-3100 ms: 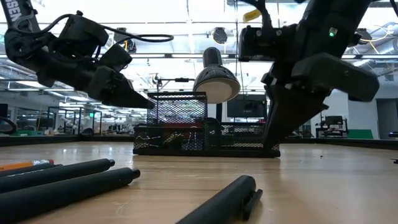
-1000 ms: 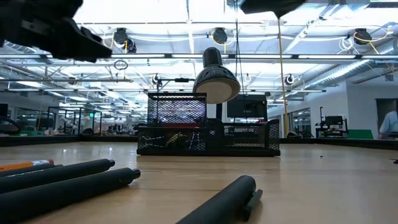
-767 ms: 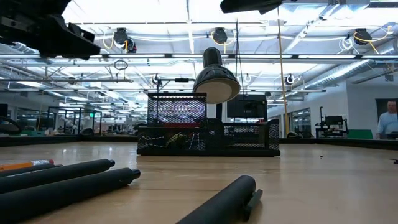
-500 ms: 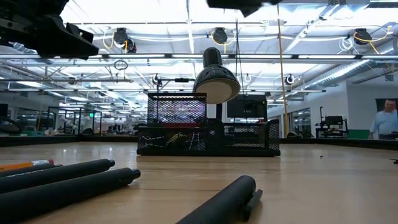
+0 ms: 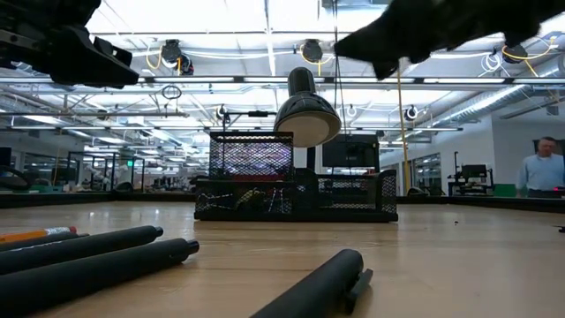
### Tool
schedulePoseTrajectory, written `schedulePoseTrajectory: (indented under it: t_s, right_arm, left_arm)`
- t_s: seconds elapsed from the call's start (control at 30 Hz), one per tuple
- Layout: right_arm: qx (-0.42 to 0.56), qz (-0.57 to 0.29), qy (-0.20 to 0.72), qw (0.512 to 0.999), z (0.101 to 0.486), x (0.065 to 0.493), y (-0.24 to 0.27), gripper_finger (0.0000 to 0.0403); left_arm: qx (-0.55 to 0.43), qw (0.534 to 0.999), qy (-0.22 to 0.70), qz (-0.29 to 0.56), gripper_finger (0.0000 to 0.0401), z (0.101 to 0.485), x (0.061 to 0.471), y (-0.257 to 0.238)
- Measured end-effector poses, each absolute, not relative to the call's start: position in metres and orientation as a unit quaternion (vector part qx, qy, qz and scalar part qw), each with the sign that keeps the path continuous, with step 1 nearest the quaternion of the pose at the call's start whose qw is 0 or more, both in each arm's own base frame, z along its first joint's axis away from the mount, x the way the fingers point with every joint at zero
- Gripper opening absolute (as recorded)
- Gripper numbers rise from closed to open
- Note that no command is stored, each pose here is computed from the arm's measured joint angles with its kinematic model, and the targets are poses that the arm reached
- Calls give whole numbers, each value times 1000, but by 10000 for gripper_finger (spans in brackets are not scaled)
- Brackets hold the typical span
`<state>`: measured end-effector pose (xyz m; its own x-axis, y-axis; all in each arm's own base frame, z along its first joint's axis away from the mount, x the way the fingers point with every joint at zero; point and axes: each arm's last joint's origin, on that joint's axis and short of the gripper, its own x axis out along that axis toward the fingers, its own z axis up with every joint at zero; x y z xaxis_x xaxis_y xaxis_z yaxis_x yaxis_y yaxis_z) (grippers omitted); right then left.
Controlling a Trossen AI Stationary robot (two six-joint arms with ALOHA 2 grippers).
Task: Pick and place office supplies into organizer
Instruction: Put the left pencil into the top left section of the desk organizer
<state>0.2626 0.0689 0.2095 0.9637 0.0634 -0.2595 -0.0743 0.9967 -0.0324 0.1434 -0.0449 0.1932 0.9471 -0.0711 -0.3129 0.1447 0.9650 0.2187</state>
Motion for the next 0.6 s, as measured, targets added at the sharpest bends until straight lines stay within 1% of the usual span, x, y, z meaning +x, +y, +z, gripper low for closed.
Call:
schedulePoseTrajectory:
  t_s: [0.1, 0.2, 0.27, 0.43, 0.5, 0.6]
  right_arm:
    - [-19, 44, 67, 997, 208, 244, 66, 0]
    - [-13, 68, 14, 998, 201, 223, 58, 0]
    - [5, 59, -8, 998, 198, 210, 48, 0]
    - [35, 33, 2, 999, 185, 189, 30, 0]
    - [34, 37, 3, 999, 182, 184, 27, 0]
    - [31, 35, 7, 999, 178, 180, 24, 0]
  left_arm:
    - [113, 981, 154, -46, 9, 193, 143, -45]
    - [127, 980, 153, -32, 15, 194, 144, -44]
    - [131, 980, 148, -15, 15, 195, 144, -43]
    - [101, 984, 148, 13, 3, 196, 144, -41]
    - [79, 982, 168, 23, 3, 200, 144, -42]
    - [39, 975, 207, 67, 2, 217, 144, -45]
